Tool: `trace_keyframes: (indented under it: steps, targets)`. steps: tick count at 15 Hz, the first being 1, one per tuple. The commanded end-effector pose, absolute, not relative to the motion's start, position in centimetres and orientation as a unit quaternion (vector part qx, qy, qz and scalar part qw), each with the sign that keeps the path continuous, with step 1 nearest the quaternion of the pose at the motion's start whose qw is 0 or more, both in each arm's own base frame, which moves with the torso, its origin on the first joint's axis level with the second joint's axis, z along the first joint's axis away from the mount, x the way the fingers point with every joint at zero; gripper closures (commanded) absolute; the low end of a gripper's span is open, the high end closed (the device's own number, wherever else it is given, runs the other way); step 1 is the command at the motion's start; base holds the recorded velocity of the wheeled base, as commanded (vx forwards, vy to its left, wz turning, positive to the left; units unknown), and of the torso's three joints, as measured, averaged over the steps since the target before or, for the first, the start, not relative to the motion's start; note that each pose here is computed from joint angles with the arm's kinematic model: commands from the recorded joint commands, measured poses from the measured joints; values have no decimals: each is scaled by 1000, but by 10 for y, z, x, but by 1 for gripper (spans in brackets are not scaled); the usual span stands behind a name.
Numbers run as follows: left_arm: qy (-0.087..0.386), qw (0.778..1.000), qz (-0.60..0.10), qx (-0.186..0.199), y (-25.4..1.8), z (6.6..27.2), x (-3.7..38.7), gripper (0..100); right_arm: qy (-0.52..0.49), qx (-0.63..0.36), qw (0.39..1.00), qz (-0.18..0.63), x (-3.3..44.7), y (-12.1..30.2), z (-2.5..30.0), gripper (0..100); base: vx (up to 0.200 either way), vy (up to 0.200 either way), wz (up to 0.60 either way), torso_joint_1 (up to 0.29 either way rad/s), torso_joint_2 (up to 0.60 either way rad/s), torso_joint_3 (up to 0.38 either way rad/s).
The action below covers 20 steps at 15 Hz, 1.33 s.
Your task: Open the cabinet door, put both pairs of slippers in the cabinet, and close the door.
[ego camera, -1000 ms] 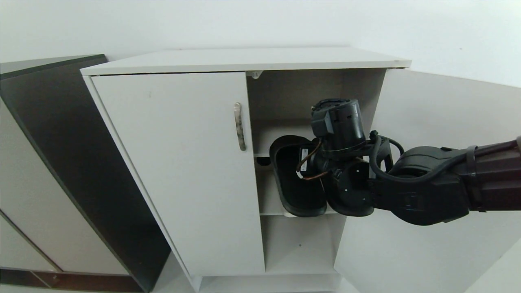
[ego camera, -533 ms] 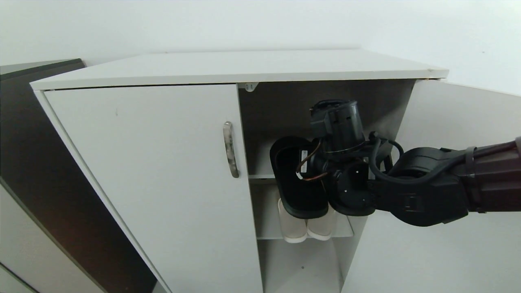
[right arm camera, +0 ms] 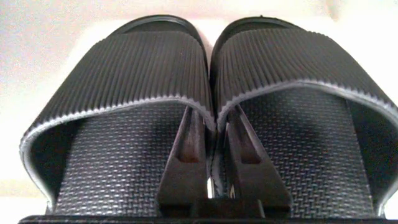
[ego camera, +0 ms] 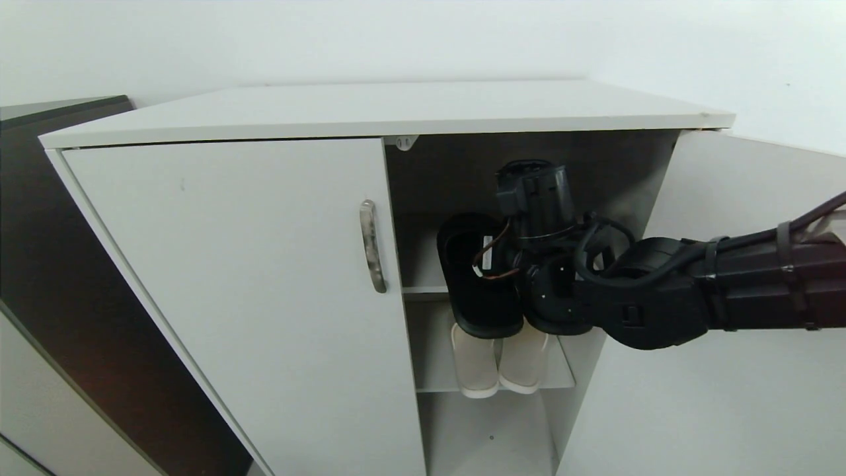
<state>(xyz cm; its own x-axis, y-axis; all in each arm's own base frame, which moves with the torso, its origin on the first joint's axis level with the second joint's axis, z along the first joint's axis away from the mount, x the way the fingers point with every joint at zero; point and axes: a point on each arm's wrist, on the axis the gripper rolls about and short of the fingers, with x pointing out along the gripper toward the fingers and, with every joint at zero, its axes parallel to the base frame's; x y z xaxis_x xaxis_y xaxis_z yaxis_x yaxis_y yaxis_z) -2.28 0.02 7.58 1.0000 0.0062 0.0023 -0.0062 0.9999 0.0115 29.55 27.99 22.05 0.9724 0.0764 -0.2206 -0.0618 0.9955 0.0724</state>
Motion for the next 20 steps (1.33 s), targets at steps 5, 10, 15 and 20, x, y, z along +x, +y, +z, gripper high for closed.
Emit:
trace_keyframes:
  steps: [5,10,15,20]
  targets:
    - [-2,1000,3,5,0,76,-23,100,116,25,993,23,334,282,238,100,0,0,0,0,0,0]
    - [-2,1000,3,5,0,76,-23,100,119,24,992,11,351,285,231,100,0,0,0,0,0,0]
    - [-1,1000,3,5,0,76,-23,100,122,23,992,9,356,286,226,100,0,0,0,0,0,0]
    - [-1,1000,3,5,0,76,-23,100,126,20,992,9,359,288,220,100,0,0,0,0,0,0]
